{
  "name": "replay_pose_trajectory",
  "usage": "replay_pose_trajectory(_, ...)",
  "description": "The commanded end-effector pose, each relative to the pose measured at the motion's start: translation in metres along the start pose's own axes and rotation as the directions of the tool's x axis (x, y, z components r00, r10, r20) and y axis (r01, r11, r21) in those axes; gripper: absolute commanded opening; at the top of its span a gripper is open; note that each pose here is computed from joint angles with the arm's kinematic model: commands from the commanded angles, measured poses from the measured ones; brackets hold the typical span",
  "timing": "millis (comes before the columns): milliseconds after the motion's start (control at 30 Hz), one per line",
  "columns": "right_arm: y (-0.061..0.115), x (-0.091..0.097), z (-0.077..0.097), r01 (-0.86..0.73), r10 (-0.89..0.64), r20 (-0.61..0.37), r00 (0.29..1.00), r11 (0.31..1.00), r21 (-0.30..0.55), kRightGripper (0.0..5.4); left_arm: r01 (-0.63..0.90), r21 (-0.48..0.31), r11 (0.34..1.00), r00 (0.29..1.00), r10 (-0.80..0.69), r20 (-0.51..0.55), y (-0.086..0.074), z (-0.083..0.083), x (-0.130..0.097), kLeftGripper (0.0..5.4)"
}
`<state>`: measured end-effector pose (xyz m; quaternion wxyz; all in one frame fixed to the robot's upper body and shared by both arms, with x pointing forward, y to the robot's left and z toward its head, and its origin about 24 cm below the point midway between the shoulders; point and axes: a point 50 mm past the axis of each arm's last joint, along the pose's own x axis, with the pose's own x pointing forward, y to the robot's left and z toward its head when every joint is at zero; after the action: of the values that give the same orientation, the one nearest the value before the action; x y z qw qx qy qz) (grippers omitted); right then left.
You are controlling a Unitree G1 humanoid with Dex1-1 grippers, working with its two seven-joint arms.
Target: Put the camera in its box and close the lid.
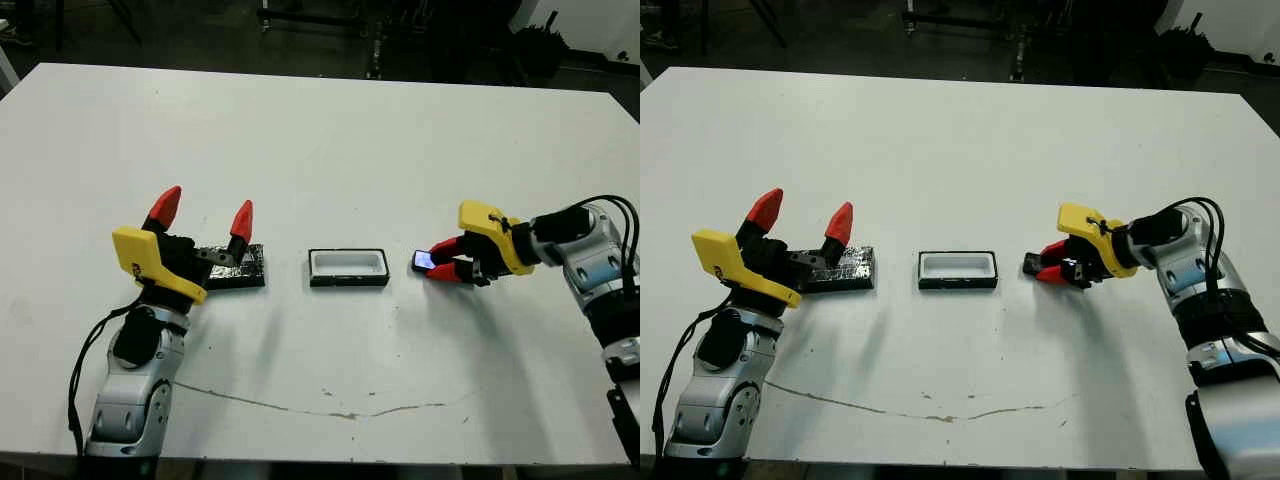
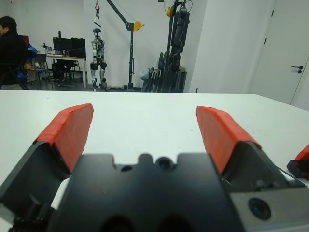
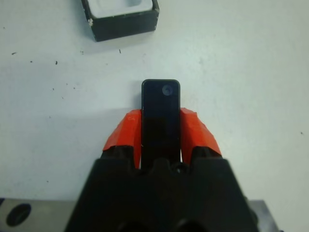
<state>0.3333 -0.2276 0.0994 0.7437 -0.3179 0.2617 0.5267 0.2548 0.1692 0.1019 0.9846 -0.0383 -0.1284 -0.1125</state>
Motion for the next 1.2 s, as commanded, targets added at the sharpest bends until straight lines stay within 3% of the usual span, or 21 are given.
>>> replay_pose_trajectory(33, -0.011, -0.014, 0.009, 0.064, -0.065, 0.107, 0.992, 0.998, 0.011, 1.67, -0.011, 0.01, 1.0, 1.0, 0.011, -0.017, 0.002, -0.002, -0.002, 5.4)
replay_pose_trajectory(100, -0.017, -0.017, 0.016, 0.048, -0.065, 0.192, 0.979, 0.995, 0.089, 1.67, -0.01, 0.014, 1.0, 1.0, 0.01, -0.016, 0.002, -0.002, -0.002, 5.4)
replay_pose_trajectory(200, -0.024, -0.023, 0.031, 0.001, -0.034, 0.263, 0.964, 0.992, 0.123, 1.67, -0.007, 0.009, 1.0, 1.0, 0.007, -0.016, 0.001, -0.002, -0.002, 5.4)
replay_pose_trajectory(300, -0.031, -0.025, 0.05, -0.066, 0.016, 0.358, 0.933, 0.99, 0.126, 1.67, -0.008, 0.008, 1.0, 1.0, 0.008, -0.021, 0.001, -0.002, -0.003, 5.4)
replay_pose_trajectory(433, -0.036, -0.021, 0.07, -0.083, 0.039, 0.386, 0.922, 0.992, 0.099, 1.67, -0.004, 0.007, 1.0, 1.0, 0.004, -0.021, 0.001, -0.002, -0.003, 5.4)
replay_pose_trajectory(600, -0.032, -0.002, 0.085, -0.151, 0.111, 0.442, 0.89, 0.987, 0.056, 1.67, -0.002, 0.019, 1.0, 1.0, 0.003, -0.022, 0.002, -0.002, -0.003, 5.4)
replay_pose_trajectory(867, -0.019, 0.021, 0.108, -0.181, 0.17, 0.413, 0.894, 0.983, -0.013, 1.67, -0.004, 0.017, 1.0, 1.0, 0.004, -0.024, 0.002, -0.002, -0.002, 5.4)
replay_pose_trajectory(1200, -0.009, 0.036, 0.117, -0.198, 0.203, 0.359, 0.911, 0.979, -0.049, 1.67, 0.003, 0.0, 1.0, 1.0, -0.003, -0.021, 0.001, -0.001, -0.002, 5.4)
